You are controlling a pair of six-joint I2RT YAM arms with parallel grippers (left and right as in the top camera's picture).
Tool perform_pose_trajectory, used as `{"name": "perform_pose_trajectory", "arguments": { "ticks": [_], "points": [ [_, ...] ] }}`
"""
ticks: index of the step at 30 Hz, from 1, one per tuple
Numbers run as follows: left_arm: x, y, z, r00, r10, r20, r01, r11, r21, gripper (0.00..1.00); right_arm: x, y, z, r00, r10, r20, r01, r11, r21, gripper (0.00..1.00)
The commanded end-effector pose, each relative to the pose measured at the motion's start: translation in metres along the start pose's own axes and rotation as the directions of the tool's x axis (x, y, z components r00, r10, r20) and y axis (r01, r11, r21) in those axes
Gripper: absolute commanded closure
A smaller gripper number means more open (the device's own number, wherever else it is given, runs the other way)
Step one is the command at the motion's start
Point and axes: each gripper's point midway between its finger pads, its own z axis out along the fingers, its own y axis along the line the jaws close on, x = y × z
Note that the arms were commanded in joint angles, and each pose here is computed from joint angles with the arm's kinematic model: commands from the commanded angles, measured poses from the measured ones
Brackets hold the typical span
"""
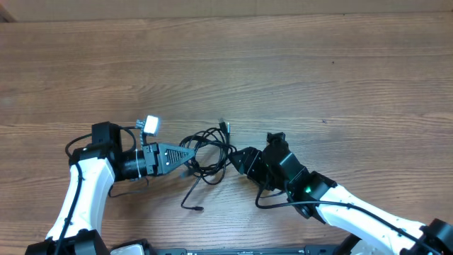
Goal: Untangle cables
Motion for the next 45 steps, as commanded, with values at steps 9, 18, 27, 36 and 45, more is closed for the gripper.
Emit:
{"name": "perform_pose_trajectory", "arguments": {
  "ticks": [9, 18, 27, 36, 45],
  "points": [
    [-0.001, -0.018, 0.0, 0.999, -0.041, 0.007, 0.04, 0.997, 0.063, 0.96, -0.04, -0.021, -0.004, 0.952, -0.243, 0.189, 0.216, 0.964, 0.153, 0.26],
    [0.008, -0.006, 0.001, 0.997, 0.078, -0.016, -0.078, 0.997, -0.015, 0.95, -0.059, -0.065, -0.017, 0.948, -0.228, 0.224, 0.146, 0.933, 0.33, 0.12],
    [0.009, 0.004, 0.007, 0.985, 0.161, -0.068, -0.165, 0.984, -0.058, 0.95, -0.058, -0.061, -0.015, 0.95, -0.22, 0.22, 0.146, 0.94, 0.309, 0.0],
    [0.018, 0.009, 0.03, 0.944, 0.278, -0.177, -0.29, 0.956, -0.048, 0.96, -0.058, -0.061, -0.015, 0.95, -0.22, 0.221, 0.146, 0.94, 0.307, 0.0],
    [0.023, 0.027, 0.038, 0.907, 0.331, -0.259, -0.371, 0.921, -0.122, 0.96, -0.059, -0.058, -0.015, 0.949, -0.22, 0.226, 0.147, 0.943, 0.299, 0.0]
  ]
}}
